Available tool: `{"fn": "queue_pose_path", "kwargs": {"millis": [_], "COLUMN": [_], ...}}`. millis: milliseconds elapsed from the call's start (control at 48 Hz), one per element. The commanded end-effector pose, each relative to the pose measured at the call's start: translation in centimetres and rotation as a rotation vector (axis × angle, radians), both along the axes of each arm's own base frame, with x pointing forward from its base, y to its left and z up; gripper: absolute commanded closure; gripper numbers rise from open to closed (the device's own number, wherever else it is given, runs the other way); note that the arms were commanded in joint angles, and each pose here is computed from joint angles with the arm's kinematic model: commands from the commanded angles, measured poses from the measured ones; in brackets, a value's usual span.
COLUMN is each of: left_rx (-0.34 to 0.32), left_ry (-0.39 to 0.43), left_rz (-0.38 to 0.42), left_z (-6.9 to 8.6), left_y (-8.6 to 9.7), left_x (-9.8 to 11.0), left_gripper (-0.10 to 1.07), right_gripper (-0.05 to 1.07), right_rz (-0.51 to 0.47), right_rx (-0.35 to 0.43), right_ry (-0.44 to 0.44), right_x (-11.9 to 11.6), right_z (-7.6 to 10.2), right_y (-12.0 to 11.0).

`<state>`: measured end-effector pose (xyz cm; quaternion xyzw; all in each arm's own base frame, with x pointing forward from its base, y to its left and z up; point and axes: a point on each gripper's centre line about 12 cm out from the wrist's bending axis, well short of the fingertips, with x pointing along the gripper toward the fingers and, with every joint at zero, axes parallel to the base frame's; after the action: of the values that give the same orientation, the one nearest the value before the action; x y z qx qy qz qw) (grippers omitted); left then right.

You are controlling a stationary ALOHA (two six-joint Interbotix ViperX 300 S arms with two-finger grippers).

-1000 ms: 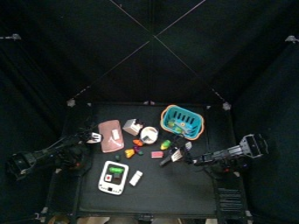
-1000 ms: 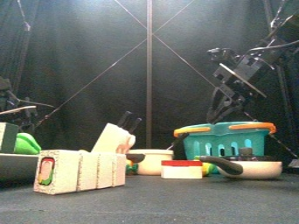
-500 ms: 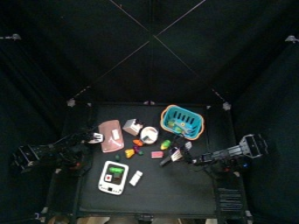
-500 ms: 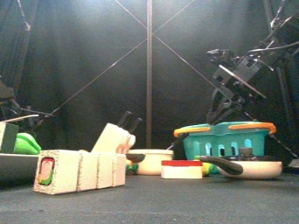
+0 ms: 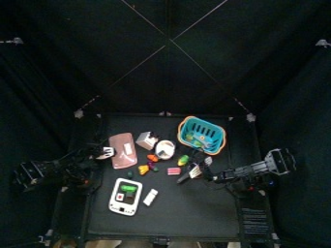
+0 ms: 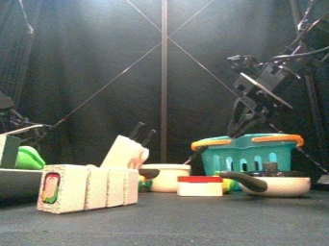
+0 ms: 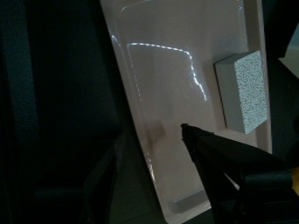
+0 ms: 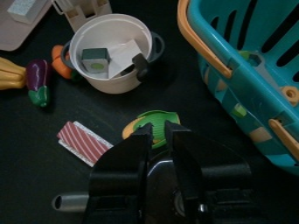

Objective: Grab pink plate

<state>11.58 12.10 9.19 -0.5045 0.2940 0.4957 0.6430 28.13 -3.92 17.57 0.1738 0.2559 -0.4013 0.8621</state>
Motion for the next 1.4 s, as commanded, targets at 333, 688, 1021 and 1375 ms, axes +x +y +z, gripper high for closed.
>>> {"fn": "queue_pose_path", "kwargs": {"millis": [333,688,1021,1375], "left_rx": [0.014,0.003,0.008,0.049], "left_ry": [-0.036,-0.043,-0.049,-0.089], "left_rz": [0.029,0.049,0.048,0.045], "left_z": [-0.7,-1.0,-0.9,0.1], "left_y": [-0.5,-0.7,-0.8,-0.6], "left_x": [-0.4,-0.7,-0.7,-0.6], "left_gripper": [0.29,0.3,0.45,0.59], "right_gripper": [0.4,0.4,0.4,0.4], "right_rz": [-0.007,-0.009,-0.012,-0.015], "right_rx": [0.001,0.001,0.002,0.005], "right_ry": [-0.027,-0.024,-0.02,-0.017], "right_x": [0.4,0.4,0.4,0.4], "right_z": [0.8,0.7,0.6,0.5], "right_y": [-0.2,-0.2,-0.2,-0.2]}}
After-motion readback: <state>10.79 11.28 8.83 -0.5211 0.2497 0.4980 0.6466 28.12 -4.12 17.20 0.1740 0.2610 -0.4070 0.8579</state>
